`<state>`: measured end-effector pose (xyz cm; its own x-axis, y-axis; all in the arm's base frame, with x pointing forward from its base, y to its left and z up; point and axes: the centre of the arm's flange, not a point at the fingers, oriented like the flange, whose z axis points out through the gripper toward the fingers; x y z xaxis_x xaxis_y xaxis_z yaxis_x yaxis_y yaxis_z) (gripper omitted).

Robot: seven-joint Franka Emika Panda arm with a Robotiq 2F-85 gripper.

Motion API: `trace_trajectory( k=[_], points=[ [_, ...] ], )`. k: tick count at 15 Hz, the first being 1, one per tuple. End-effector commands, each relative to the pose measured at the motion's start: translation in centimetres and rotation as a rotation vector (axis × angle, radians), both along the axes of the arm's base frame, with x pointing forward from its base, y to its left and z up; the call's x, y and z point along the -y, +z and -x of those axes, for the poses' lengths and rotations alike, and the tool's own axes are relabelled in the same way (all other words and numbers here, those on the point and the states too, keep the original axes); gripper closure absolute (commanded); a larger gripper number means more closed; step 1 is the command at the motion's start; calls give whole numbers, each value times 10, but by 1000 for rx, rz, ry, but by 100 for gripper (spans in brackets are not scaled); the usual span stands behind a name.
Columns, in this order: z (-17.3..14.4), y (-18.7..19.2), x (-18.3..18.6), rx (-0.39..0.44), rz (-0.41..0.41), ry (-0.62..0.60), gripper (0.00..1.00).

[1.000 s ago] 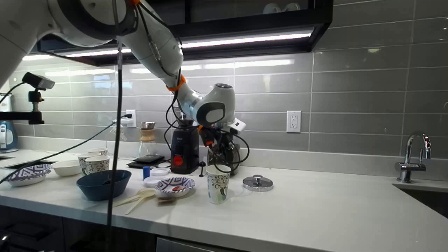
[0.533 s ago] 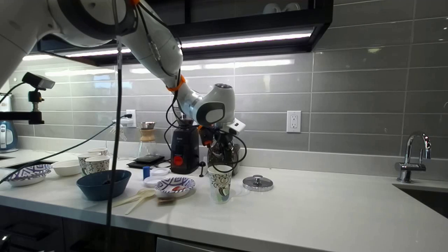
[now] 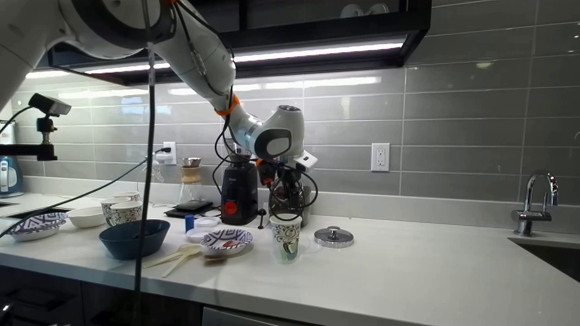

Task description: Use the silver spoon to remove some contents from the glass container and put them in the coffee cup

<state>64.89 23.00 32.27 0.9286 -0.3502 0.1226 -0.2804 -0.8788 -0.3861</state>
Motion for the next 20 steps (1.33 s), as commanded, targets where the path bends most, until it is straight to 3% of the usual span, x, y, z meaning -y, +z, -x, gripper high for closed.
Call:
trace_trajectory(
  k=[1, 5, 9, 10, 14, 17, 20],
  points=[
    [-1, 12, -6, -4, 9, -12, 47],
    [-1, 19, -10, 9, 5, -6, 76],
    [0, 25, -14, 15, 1, -3, 82],
    [0, 28, -12, 13, 2, -4, 79],
    [1, 30, -14, 11, 3, -2, 81],
    [2, 31, -15, 10, 1, 4, 97],
    [3, 38, -17, 18, -1, 8, 98]
  ],
)
